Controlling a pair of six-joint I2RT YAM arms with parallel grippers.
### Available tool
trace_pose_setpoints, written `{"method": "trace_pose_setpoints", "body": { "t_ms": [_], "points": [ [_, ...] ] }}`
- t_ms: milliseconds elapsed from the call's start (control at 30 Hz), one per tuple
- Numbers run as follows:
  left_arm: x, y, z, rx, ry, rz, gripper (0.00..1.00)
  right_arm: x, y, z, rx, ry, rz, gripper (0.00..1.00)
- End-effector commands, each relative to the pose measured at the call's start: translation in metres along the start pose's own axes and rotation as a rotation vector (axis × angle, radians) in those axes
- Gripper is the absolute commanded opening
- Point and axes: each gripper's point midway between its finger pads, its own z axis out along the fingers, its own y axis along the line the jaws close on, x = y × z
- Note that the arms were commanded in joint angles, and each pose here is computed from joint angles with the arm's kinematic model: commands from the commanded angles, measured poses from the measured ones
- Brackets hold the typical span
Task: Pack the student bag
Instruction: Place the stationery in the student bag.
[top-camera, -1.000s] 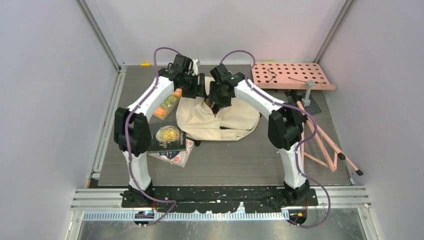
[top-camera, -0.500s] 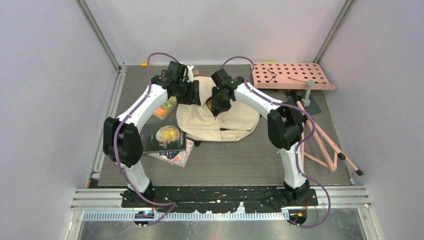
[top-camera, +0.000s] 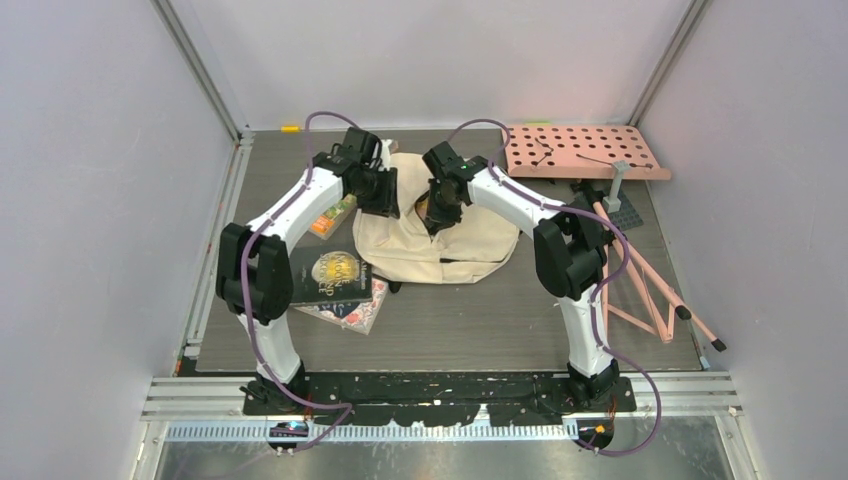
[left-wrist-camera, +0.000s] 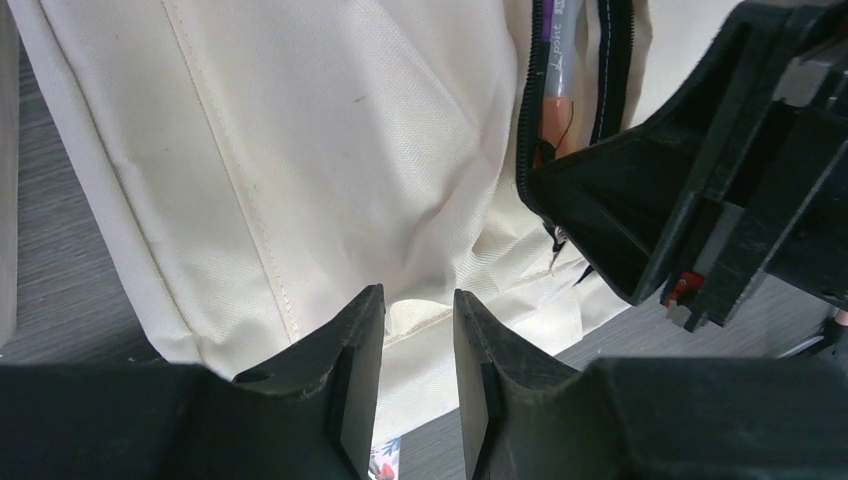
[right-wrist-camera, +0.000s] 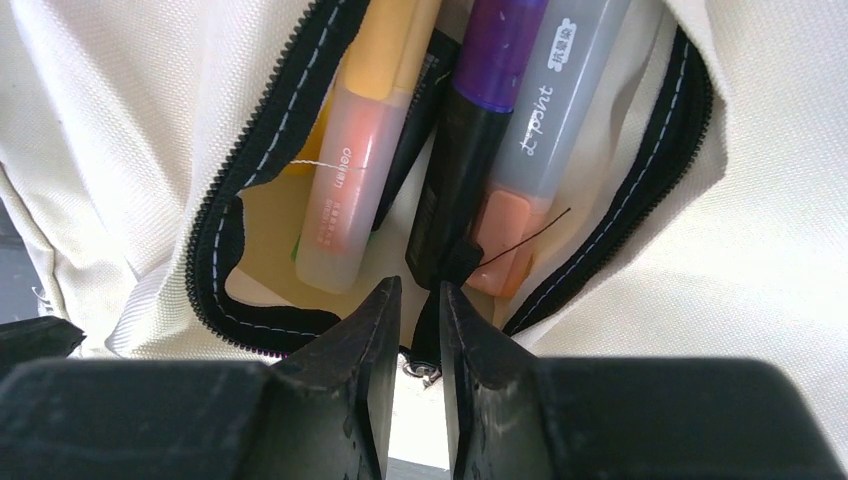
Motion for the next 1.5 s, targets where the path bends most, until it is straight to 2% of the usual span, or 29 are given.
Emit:
{"method": "trace_pose_setpoints", "body": {
  "t_ms": [0, 300, 467, 533, 600, 633, 700, 900, 1067, 1233, 1367, 1467],
  "points": [
    [-0.008, -0.007, 0.004, 0.036, -0.02, 0.014, 0.33, -0.001, -0.006, -0.005, 0.054, -0.023, 0.025, 0.27],
    [-0.004, -0.007, 0.01, 0.045, -0.001, 0.004, 0.33, 0.007, -0.013, 0.005, 0.097, 0.033, 0.012, 0.28],
    [-0.002, -0.007, 0.01, 0.045, 0.0, 0.003, 0.33, 0.015, -0.004, 0.012, 0.053, 0.086, 0.003, 0.29],
    [-0.004, -0.007, 0.009, 0.046, -0.004, 0.004, 0.33, 0.017, -0.001, 0.015, 0.041, 0.103, -0.001, 0.26],
    [-0.004, -0.007, 0.008, 0.044, -0.007, 0.006, 0.33, 0.017, 0.0, 0.014, 0.036, 0.103, -0.005, 0.15],
    [-0.005, -0.007, 0.006, 0.042, -0.012, 0.009, 0.34, 0.015, -0.001, 0.012, 0.04, 0.095, -0.006, 0.06],
    [-0.007, -0.006, 0.002, 0.03, -0.024, 0.022, 0.35, 0.011, -0.003, 0.005, 0.05, 0.068, -0.005, 0.01],
    [-0.017, -0.011, -0.02, -0.019, -0.081, 0.102, 0.4, -0.021, -0.001, -0.044, 0.04, -0.128, 0.018, 0.0],
    [-0.024, -0.035, -0.04, 0.01, -0.132, 0.18, 0.43, -0.04, 0.01, -0.064, -0.043, -0.264, 0.032, 0.01],
    [-0.014, -0.074, -0.042, 0.097, -0.144, 0.215, 0.44, -0.048, 0.015, -0.071, -0.08, -0.322, 0.022, 0.0],
    [0.008, -0.1, -0.025, 0.16, -0.075, 0.155, 0.44, -0.047, 0.016, -0.071, -0.086, -0.321, -0.009, 0.01],
    [0.023, -0.1, -0.013, 0.137, -0.031, 0.128, 0.44, -0.047, 0.008, -0.068, -0.054, -0.32, -0.035, 0.0]
  ]
}}
